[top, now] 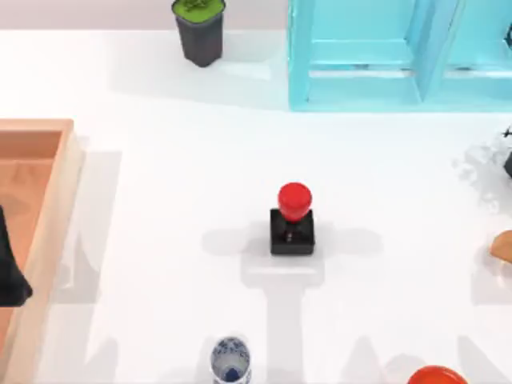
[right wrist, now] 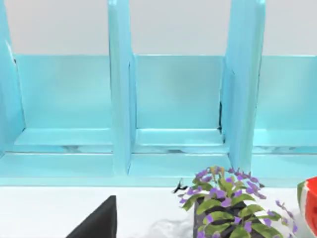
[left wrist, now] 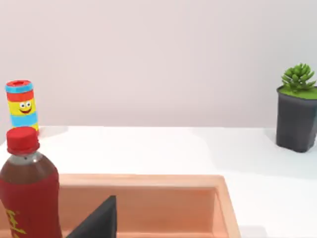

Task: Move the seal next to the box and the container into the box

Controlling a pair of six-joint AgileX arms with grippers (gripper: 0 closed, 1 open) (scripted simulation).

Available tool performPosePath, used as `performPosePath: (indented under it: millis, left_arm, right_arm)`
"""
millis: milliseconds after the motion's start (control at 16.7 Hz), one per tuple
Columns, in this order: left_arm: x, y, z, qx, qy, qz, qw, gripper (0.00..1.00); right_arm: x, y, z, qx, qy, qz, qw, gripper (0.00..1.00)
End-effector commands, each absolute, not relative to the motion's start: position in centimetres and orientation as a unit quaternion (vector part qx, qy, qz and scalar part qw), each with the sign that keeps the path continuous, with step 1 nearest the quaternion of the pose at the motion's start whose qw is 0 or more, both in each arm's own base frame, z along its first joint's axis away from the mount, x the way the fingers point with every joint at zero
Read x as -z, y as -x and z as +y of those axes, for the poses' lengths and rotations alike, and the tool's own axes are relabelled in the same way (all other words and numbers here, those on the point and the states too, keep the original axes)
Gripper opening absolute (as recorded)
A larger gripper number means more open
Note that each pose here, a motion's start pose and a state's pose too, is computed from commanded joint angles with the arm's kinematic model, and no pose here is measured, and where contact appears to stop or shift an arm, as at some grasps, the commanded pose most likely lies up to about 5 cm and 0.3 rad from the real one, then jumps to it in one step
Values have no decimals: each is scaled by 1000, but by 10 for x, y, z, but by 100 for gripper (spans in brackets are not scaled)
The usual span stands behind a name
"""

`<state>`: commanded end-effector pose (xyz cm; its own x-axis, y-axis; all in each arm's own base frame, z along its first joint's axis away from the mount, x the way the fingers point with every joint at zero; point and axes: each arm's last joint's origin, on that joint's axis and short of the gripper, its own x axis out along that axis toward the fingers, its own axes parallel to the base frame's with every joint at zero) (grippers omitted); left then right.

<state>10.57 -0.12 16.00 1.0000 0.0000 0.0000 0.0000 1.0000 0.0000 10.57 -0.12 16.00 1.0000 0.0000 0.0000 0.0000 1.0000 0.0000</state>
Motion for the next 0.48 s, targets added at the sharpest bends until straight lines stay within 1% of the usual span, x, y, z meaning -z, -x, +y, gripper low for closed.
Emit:
performPosePath:
  millis: [240,360,480]
  left_arm:
    - [-166,-106,-2,4,4,9,1000,100]
    - [-179,-107,-4,15,14,30,999,100]
    - [-200,-110,-8,30,28,64,997,100]
  right_arm:
    - [-160,-106,-1,0,0,0,1000,100]
    - [-160,-106,-1,0,0,0,1000,100]
    - [-160,-106,-1,0,0,0,1000,100]
